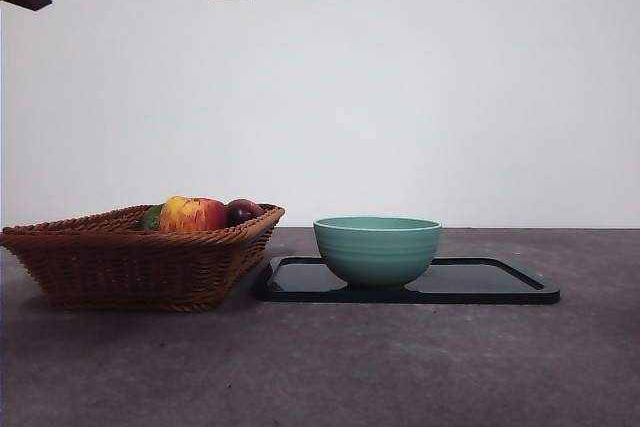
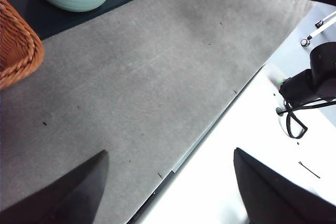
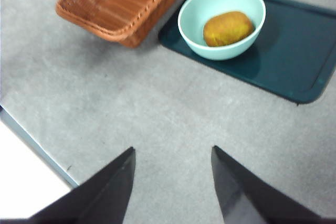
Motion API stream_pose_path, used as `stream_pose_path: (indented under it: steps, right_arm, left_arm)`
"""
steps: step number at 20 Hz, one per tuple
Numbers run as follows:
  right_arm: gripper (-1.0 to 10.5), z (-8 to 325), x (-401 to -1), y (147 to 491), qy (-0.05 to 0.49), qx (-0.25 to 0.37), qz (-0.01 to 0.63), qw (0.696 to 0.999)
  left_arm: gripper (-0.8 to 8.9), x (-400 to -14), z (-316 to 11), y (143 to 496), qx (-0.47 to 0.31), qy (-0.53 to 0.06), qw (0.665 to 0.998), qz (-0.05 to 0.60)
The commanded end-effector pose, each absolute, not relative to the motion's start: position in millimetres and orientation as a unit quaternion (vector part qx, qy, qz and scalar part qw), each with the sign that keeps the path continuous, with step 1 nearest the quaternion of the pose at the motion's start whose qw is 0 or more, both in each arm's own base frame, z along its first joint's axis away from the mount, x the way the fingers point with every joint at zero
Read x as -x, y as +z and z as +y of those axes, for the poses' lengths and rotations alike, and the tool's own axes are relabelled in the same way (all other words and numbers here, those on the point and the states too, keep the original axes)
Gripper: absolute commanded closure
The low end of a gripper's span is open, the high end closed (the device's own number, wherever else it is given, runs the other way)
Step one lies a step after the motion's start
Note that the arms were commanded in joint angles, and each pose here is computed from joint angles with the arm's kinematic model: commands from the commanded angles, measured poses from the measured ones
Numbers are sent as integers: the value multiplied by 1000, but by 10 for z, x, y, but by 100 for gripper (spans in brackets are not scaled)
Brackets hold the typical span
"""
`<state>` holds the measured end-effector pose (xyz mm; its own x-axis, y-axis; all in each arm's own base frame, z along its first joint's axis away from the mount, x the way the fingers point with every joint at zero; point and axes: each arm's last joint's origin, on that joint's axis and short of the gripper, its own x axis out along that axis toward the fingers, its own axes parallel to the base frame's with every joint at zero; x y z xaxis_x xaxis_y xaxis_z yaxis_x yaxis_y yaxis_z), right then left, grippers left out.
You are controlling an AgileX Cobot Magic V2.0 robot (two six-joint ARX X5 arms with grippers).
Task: Pick up the wifruite, put it on the bowl, pick up the plate, put it on desk
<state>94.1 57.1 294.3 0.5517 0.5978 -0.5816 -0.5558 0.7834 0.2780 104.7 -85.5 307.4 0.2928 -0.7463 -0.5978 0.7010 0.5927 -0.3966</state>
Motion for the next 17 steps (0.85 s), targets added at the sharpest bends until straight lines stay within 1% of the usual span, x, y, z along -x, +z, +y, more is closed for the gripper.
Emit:
stream_pose_path:
  steps: [1,11,13,17]
  right_arm:
    - [716,585,-951,2971,332,-35,335,881]
    - [716,585,-951,2971,332,-35,335,881]
    - [716,585,-951,2971,332,-35,335,881]
    - [716,585,-951,2971,332,-35,335,881]
  left_arm:
    - [439,-1049,-864,3099,26,-457,803,381]
    - [439,-1050,-865,3101,26,-457,804,381]
    - [440,-1060,-872,3114,27,-459,806,372]
    - [441,-1163,-937,3184,37,-460,822,333]
